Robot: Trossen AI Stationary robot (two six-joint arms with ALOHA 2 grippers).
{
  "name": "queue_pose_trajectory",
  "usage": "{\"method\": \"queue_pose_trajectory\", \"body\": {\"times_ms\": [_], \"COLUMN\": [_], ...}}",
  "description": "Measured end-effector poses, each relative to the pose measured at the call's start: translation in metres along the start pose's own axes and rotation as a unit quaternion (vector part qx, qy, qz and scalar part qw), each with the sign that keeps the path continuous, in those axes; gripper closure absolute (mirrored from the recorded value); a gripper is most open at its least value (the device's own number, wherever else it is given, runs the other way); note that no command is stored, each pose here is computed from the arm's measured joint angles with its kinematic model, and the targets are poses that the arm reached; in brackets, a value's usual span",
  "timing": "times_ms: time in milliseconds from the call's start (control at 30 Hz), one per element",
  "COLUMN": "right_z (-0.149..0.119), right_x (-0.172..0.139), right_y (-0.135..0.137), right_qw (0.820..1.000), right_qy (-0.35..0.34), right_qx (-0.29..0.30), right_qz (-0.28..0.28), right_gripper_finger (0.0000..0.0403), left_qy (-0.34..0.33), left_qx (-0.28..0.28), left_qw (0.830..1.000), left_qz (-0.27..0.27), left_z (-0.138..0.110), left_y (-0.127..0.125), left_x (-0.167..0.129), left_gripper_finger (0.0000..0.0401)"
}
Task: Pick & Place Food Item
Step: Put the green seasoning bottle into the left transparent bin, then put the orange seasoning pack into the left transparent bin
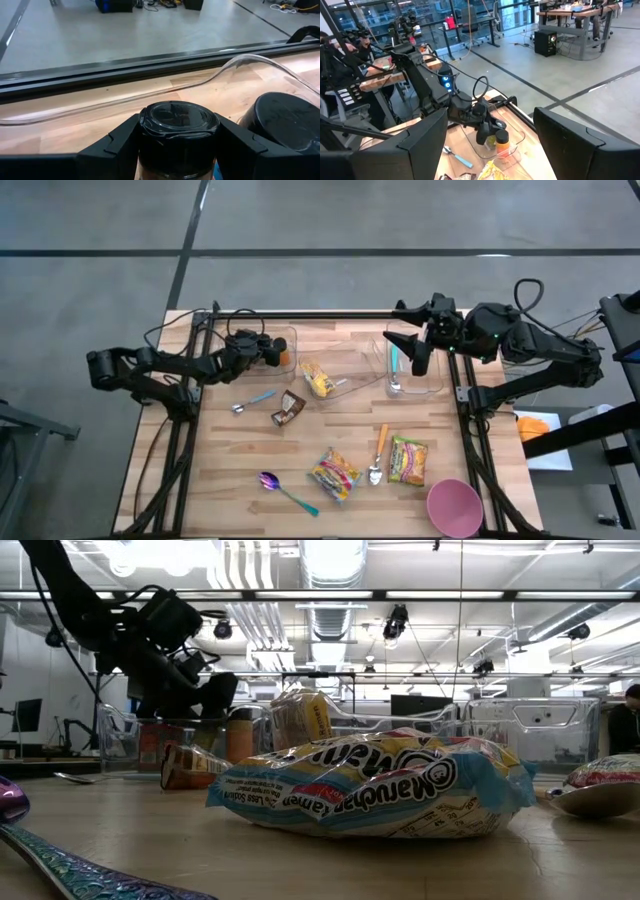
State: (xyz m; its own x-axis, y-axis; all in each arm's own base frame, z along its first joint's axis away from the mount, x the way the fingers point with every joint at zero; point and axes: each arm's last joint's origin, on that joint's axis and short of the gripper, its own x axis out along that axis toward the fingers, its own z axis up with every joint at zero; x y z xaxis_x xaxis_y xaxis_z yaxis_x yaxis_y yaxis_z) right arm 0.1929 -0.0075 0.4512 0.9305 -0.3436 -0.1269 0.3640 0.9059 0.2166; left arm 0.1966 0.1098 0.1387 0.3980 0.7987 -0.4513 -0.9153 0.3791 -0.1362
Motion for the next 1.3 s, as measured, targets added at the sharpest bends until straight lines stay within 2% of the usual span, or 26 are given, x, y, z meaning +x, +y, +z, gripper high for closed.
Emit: {"method": "queue_pose_trajectory", "body": {"times_ms": [133,267,367,467,700,833,967,1067,1200,1300], "right_z": [0.000,-0.001,-0.001,0.000,-0.001,-0.001,0.000,-0.001,0.000,0.000], "right_x": [0.000,0.000,0.000,0.000,0.000,0.000,0.000,0.000,0.000,-0.002], "right_y": [0.000,0.000,0.000,0.000,0.000,0.000,0.000,0.000,0.000,0.000], "right_qw": [1.000,1.000,1.000,1.000,1.000,1.000,1.000,1.000,1.000,1.000], "right_qy": [0.002,0.002,0.002,0.002,0.002,0.002,0.002,0.003,0.003,0.002], "right_qx": [-0.001,-0.001,-0.001,-0.001,-0.001,-0.001,-0.005,-0.006,-0.009,-0.010], "right_qz": [-0.001,-0.001,-0.001,-0.001,-0.001,0.000,0.000,0.001,0.003,0.004], "right_gripper_finger": [0.0111,0.0111,0.0111,0.0111,0.0111,0.0111,0.0111,0.0111,0.0111,0.0111], "left_qy": [0.002,0.004,0.006,0.009,0.011,0.003,0.017,0.080,0.206,0.265], "left_qx": [-0.008,-0.012,-0.014,-0.014,-0.030,-0.047,-0.055,-0.034,0.038,0.095], "left_qw": [1.000,1.000,1.000,1.000,0.998,0.993,0.978,0.964,0.936,0.913], "left_qz": [-0.003,-0.012,-0.018,-0.023,-0.059,-0.107,-0.198,-0.250,-0.284,-0.295], "left_z": [0.000,0.001,0.001,0.001,0.007,0.017,0.029,0.041,0.057,0.071], "left_y": [0.000,-0.001,-0.002,-0.002,-0.003,-0.004,-0.007,-0.010,-0.013,-0.015], "left_x": [0.000,0.000,0.000,0.000,-0.006,-0.016,-0.030,-0.041,-0.060,-0.076], "left_gripper_finger": [0.0190,0.0116,0.0090,0.0101,0.0158,0.0178,0.0189,0.0191,0.0191,0.0191]}}
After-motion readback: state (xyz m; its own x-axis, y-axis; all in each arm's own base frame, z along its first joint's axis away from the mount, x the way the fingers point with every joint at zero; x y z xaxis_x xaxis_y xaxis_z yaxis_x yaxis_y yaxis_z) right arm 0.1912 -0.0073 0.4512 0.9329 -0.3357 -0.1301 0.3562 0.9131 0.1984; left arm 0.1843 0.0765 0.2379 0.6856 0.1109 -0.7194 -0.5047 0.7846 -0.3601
